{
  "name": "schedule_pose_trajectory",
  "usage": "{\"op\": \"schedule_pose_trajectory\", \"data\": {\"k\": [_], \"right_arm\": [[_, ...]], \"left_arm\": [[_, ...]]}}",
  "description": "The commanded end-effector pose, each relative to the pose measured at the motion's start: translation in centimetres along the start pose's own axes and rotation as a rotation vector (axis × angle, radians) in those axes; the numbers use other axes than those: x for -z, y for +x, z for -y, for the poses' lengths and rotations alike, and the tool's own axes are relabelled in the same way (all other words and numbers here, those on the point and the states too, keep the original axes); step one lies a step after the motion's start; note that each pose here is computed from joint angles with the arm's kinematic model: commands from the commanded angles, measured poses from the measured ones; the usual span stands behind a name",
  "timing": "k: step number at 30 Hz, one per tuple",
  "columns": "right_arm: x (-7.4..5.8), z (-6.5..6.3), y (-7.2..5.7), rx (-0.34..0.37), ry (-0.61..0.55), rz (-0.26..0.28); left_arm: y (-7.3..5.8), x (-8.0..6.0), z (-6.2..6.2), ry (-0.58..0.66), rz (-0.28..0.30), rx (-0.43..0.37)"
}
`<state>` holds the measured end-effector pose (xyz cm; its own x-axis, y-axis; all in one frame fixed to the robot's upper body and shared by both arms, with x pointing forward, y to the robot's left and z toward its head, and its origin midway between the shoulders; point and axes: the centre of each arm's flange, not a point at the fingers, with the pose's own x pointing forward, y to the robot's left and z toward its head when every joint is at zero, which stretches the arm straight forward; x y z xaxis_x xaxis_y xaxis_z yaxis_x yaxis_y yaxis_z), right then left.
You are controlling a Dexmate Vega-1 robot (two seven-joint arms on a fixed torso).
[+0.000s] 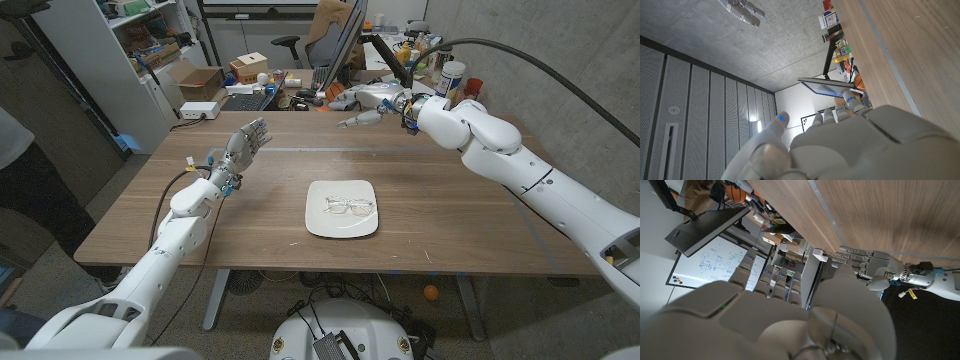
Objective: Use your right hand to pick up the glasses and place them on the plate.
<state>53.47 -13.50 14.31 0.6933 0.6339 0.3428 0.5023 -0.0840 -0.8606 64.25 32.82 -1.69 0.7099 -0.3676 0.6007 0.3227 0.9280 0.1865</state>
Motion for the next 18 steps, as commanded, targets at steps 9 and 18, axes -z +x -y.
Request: {"op": "schedule_pose_trajectory", "data": {"k": [9,18], "right_arm": [[-0.7,0.7,0.6,0.019,0.013,-0.134],[-1.3,0.2,0.0,0.039,0.052,-0.164]], "left_arm": [[-2.7,-1.1,-3.0,0.025,0.005,0.035],[-3.0,-1.3,-3.6,0.041,0.020,0.041]]}}
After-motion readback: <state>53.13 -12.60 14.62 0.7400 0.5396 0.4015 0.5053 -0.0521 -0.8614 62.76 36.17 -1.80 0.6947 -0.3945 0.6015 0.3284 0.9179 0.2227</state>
